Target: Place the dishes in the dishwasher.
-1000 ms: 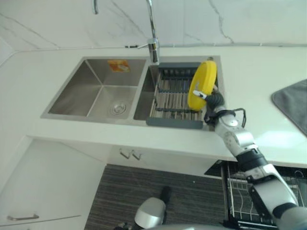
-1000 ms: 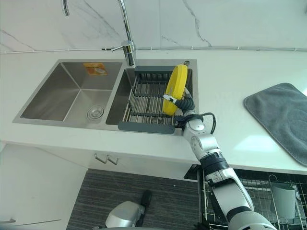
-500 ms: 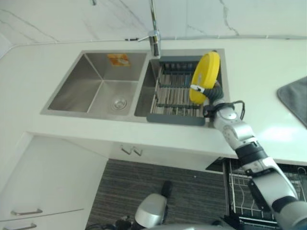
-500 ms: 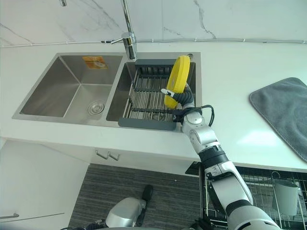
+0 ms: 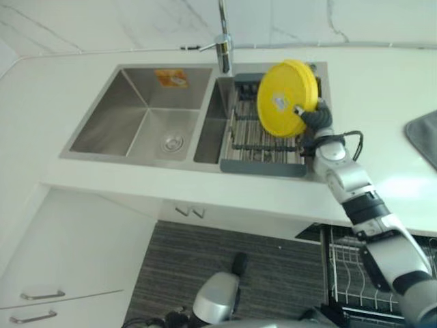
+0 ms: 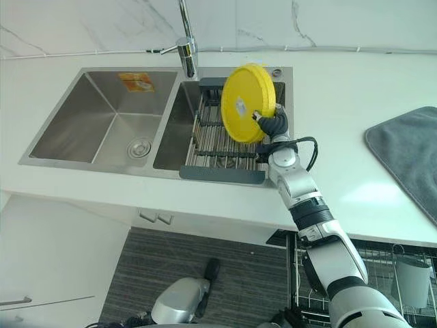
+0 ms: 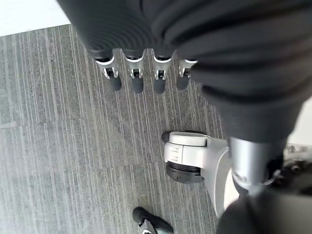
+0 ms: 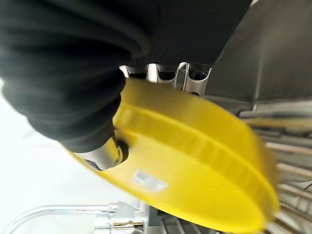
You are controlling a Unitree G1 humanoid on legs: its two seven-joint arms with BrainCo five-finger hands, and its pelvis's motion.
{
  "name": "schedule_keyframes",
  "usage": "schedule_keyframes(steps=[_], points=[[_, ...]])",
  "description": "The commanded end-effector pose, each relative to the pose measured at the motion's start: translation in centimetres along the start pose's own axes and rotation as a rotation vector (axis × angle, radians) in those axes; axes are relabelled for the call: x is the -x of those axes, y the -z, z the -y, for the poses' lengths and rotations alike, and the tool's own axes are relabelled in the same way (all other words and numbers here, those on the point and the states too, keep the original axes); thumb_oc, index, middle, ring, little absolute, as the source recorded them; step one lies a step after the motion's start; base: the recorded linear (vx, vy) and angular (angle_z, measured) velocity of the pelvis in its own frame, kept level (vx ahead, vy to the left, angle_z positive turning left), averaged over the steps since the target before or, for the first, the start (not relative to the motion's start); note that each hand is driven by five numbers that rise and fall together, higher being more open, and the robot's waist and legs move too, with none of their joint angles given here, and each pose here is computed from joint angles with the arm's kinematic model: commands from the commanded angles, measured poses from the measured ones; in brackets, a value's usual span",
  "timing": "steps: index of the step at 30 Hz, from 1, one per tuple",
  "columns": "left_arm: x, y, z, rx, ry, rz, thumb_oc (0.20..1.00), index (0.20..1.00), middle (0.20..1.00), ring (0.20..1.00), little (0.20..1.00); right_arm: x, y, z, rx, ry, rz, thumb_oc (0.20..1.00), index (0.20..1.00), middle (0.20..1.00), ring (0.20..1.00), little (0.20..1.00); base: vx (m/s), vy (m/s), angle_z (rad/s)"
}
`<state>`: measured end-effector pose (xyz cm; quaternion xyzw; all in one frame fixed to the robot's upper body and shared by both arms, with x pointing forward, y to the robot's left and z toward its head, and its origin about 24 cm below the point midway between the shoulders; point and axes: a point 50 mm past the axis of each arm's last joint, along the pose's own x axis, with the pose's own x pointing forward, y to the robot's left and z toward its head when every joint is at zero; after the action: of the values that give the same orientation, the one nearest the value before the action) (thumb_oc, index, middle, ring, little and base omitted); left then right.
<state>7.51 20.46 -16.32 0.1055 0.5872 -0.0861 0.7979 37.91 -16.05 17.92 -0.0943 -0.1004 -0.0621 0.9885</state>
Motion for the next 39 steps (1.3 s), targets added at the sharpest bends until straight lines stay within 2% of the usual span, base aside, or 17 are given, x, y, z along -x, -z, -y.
schedule_keyframes(steps=[1,4,11,12,13,14,19,27,34,39], points=[[-0.1,-1.1,-0.4,-0.030,-0.002,0.033,1.000,1.000,1.000,1.000,1.000,-1.3,-4.8,1.6,0.065,0.056,0.220,0.200,0.200,0.200,0.200,0.200,-0.10,-0.012,0.02],[-0.1,-1.4,-0.5,-0.020,-0.014,0.041,1.000,1.000,1.000,1.000,1.000,-1.1,-5.8,1.8,0.113,0.046,0.322,0.200,0.200,0.200,0.200,0.200,-0.09,-0.032,0.01],[-0.2,-0.5,-0.1,-0.026,-0.017,0.008,1.000,1.000,1.000,1.000,1.000,-0.3,-6.5,1.8,0.005,0.043,0.402,0.200,0.200,0.200,0.200,0.200,0.00,-0.004,0.00],[-0.2,-0.3,-0.1,-0.028,-0.017,0.004,1.000,1.000,1.000,1.000,1.000,-0.2,-6.6,1.7,-0.023,0.040,0.410,0.200,0.200,0.200,0.200,0.200,-0.06,-0.052,-0.02],[-0.2,0.1,0.2,-0.041,-0.018,-0.007,1.000,1.000,1.000,1.000,1.000,0.4,-7.2,1.5,-0.172,0.016,0.439,0.200,0.200,0.200,0.200,0.200,-0.08,-0.058,-0.01],[-0.1,0.4,0.3,-0.044,-0.020,-0.010,1.000,1.000,1.000,1.000,1.000,0.7,-7.5,1.4,-0.237,0.016,0.462,0.200,0.200,0.200,0.200,0.200,-0.09,-0.062,-0.02],[-0.2,1.2,1.1,-0.038,-0.042,-0.037,1.000,1.000,1.000,1.000,1.000,2.7,-8.4,0.7,-0.436,0.022,0.549,0.200,0.200,0.200,0.200,0.200,-0.06,-0.086,-0.06],[-0.2,2.2,1.4,-0.051,-0.045,-0.081,1.000,1.000,1.000,1.000,1.000,5.5,-9.5,1.5,-0.554,0.056,0.652,0.200,0.200,0.200,0.200,0.200,-0.07,-0.132,-0.29],[-0.3,1.9,1.9,-0.057,-0.028,-0.074,1.000,1.000,1.000,1.000,1.000,6.8,-9.7,1.4,-0.627,-0.007,0.653,0.200,0.200,0.200,0.200,0.200,-0.09,-0.129,-0.48],[-0.5,0.6,1.9,-0.078,-0.012,-0.036,1.000,1.000,1.000,1.000,1.000,7.5,-8.9,1.8,-0.597,-0.060,0.647,0.200,0.200,0.200,0.200,0.200,-0.05,-0.113,-0.66]])
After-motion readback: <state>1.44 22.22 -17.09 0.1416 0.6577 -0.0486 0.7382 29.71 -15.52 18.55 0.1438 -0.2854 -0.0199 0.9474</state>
